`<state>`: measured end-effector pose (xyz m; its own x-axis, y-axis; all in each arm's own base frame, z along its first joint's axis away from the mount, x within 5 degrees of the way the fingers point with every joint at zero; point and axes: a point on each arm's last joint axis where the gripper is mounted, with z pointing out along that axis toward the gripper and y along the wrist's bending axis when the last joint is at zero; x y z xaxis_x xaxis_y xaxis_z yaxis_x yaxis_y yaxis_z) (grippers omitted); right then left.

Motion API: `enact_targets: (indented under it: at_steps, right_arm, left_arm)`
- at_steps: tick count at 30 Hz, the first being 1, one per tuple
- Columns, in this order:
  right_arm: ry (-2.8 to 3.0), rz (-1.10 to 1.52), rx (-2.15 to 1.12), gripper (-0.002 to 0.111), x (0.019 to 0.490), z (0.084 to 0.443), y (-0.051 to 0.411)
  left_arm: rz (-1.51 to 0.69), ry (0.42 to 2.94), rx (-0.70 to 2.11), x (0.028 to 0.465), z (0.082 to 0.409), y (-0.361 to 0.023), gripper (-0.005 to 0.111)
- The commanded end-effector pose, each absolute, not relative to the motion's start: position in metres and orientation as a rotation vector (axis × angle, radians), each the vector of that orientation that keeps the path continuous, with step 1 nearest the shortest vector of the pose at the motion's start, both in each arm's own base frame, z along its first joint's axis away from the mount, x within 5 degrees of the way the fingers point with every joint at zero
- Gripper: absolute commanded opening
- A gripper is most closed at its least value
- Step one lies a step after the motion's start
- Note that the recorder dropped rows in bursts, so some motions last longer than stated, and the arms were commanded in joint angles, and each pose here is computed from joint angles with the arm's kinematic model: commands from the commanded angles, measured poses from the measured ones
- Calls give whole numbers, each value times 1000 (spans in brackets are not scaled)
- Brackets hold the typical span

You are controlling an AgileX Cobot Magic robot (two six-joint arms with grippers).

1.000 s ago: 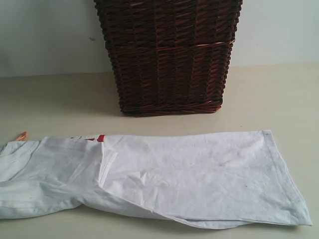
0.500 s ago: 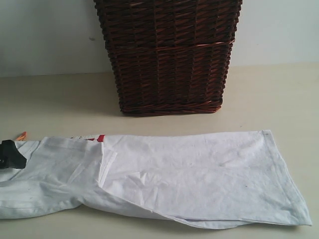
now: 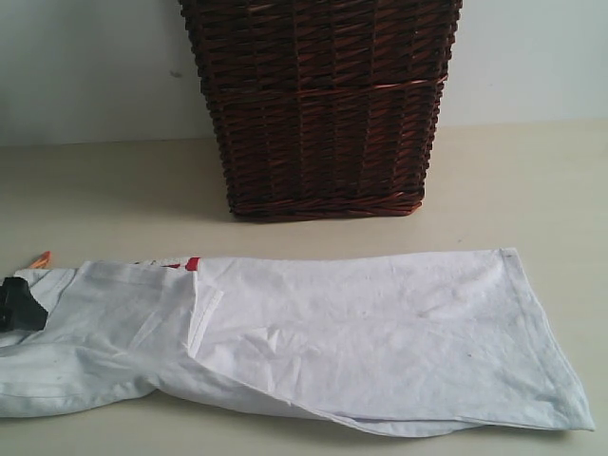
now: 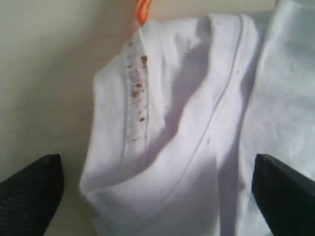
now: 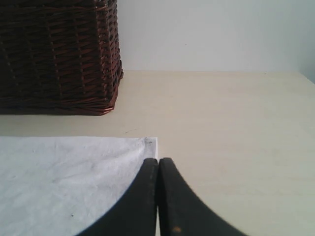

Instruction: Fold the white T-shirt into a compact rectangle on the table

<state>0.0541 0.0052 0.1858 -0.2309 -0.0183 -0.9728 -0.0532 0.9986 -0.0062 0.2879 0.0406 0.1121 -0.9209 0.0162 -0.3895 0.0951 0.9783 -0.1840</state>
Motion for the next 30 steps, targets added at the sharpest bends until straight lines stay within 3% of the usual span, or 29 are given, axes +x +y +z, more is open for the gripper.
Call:
enact_targets:
  at_steps: [1,5,7,11,15,21,30]
  right_arm:
    - [1795,20,-54,0,54,185,5]
    - [1795,20,-54,0,54,185,5]
    - [1795,20,-54,0,54,185,5]
    - [1795,20,-54,0,54,185,5]
    - [1795,20,-54,0,54,185,5]
    - [1795,20,-54,0,54,185,5]
    - [1795,20,-54,0,54,185,5]
  left_arm:
    - [-317,2740,85,287,109,37,103]
    - [-346,2731,143,291,109,15,102]
    - [-361,2732,202,291,109,2,86]
    - [-363,2735,222,291,109,-8,28]
    - [-352,2740,284,289,110,-7,0]
    - [-291,2701,344,286,127,6,0]
    - [-208,2751,220,270,131,68,0]
